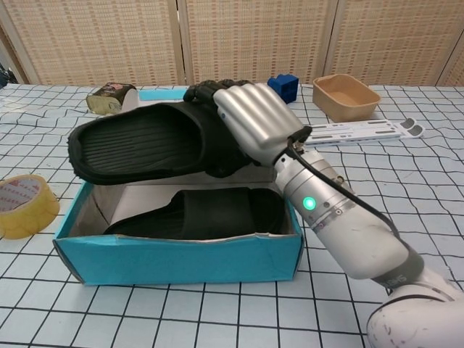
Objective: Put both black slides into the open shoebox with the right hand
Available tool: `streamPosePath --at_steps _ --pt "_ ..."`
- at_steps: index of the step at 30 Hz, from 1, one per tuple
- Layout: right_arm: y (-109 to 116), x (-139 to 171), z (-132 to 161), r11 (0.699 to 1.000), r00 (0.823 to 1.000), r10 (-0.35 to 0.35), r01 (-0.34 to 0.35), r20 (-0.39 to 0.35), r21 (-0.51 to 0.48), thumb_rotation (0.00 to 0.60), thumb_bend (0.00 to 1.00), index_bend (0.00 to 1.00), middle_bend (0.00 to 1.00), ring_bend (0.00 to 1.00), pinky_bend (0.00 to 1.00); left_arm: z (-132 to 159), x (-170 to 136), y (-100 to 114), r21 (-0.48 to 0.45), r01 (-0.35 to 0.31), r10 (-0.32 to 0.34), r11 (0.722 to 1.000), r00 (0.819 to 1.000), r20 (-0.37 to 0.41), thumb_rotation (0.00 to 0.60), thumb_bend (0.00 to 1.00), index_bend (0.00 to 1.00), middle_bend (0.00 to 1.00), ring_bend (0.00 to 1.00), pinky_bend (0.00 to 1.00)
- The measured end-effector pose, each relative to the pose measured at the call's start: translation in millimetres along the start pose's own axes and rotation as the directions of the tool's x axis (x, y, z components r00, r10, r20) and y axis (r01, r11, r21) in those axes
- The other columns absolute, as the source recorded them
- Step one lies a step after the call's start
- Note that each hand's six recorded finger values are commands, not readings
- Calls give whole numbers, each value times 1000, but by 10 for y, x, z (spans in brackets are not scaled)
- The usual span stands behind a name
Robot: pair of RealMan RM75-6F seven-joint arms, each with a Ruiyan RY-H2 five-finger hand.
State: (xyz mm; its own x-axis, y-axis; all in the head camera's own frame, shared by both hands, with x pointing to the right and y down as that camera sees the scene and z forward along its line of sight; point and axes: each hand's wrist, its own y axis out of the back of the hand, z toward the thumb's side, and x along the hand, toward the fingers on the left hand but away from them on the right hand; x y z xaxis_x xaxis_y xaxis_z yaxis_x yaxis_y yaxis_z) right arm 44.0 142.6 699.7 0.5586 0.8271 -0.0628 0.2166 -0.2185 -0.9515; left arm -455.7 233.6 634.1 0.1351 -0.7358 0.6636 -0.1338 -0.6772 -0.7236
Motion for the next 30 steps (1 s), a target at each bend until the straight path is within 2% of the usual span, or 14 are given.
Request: streamPosePath --at_steps 10,12,13,16,19,22,25,30 --pt "-177 49 30 997 998 68 -68 6 29 600 38 668 595 397 336 -7 -9 9 -9 3 -3 1000 1000 -4 600 733 460 591 638 581" --pt "-221 64 9 995 996 91 -92 15 36 600 39 597 555 328 241 -7 -8 8 -8 5 -5 1000 1000 -3 600 733 460 591 638 581" --pt "-258 73 -7 993 993 113 -114 24 38 600 39 518 491 258 135 -7 -9 7 -7 5 -5 1000 1000 -3 600 733 460 591 638 581" --pt "-334 86 -34 984 984 174 -175 49 27 600 38 350 327 110 4 -9 -3 1 -6 9 -9 1000 1000 -5 600 734 460 591 638 580" --pt "-341 76 -48 977 974 214 -214 70 -2 600 38 234 192 13 0 -3 -3 0 -5 10 -10 1000 1000 -4 600 733 460 591 638 580" --pt "-307 63 -55 970 967 243 -241 78 -35 600 38 120 87 0 0 -11 0 -6 -4 13 -13 1000 1000 -7 600 733 459 591 638 580" --pt "-227 49 -53 966 964 254 -250 76 -63 600 38 76 67 0 0 -11 6 -13 -6 16 -16 1000 1000 -8 600 733 460 591 638 581" --pt "-73 39 -42 961 963 263 -255 66 -110 600 39 73 67 0 0 -10 4 -25 0 20 -20 1000 1000 -8 600 733 460 591 638 581"
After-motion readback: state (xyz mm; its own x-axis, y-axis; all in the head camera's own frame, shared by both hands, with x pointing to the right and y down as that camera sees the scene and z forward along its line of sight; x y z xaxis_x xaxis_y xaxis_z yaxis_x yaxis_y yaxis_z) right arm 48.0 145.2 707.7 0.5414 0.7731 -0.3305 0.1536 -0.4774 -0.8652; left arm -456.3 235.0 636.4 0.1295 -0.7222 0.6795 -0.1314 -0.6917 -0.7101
